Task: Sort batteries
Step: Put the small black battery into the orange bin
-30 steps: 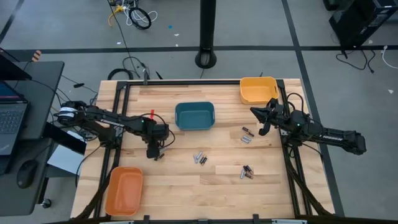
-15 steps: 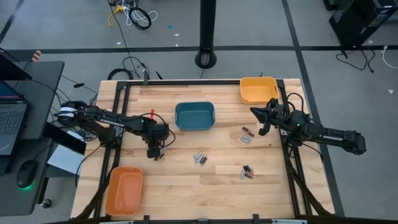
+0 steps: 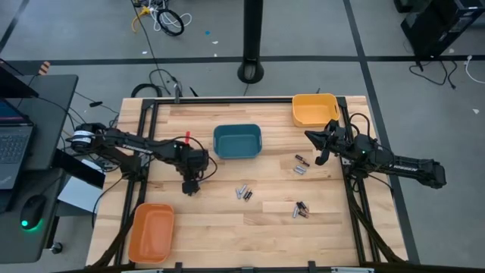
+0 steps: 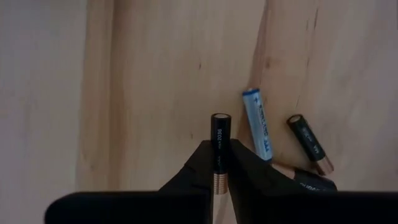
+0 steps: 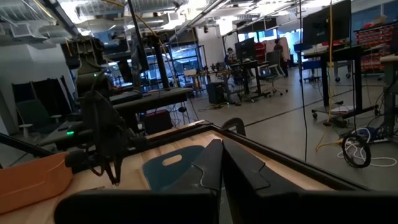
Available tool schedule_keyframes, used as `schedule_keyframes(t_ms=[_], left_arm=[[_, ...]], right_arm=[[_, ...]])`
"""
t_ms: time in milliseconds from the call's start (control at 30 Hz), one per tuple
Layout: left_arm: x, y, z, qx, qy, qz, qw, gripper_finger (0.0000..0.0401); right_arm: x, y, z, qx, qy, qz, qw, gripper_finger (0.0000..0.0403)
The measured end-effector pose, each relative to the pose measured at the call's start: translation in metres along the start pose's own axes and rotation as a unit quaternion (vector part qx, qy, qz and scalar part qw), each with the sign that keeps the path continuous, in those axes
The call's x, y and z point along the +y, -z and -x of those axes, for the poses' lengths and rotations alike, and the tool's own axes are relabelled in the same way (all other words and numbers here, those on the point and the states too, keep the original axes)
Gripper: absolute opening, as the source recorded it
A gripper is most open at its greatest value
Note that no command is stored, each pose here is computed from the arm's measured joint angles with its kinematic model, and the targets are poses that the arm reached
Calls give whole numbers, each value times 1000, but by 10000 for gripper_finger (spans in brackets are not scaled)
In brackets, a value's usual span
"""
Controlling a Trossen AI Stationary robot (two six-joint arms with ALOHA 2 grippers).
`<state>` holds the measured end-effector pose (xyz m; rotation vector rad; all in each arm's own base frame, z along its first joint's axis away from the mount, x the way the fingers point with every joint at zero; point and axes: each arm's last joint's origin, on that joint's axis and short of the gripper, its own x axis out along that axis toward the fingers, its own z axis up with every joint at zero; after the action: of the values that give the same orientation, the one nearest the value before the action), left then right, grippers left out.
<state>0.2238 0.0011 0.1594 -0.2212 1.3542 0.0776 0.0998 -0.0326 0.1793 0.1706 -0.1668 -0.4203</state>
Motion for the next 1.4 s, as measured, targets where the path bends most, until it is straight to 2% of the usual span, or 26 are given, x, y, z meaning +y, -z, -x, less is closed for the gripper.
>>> schedule_keyframes(t_ms=[233,400,600,733,1067,1400], left_arm=[[-2,-5,12,20,6,2,1000,31],[-10,-15,36,38,19,-5,999,31],[-31,-28,72,36,26,-26,999,31],[-50,-28,88,41,35,-22,998,31],[-119,6,99,81,64,2,995,31],[-187,62,106,54,85,68,993,31]], right_arm=[[0,0,0,0,0,0,1000,23],[0,0,0,0,0,0,1000,23],[0,0,0,0,0,0,1000,23],[0,0,0,0,0,0,1000,23],[0,0,0,0,0,0,1000,23],[0,0,0,0,0,0,1000,23]])
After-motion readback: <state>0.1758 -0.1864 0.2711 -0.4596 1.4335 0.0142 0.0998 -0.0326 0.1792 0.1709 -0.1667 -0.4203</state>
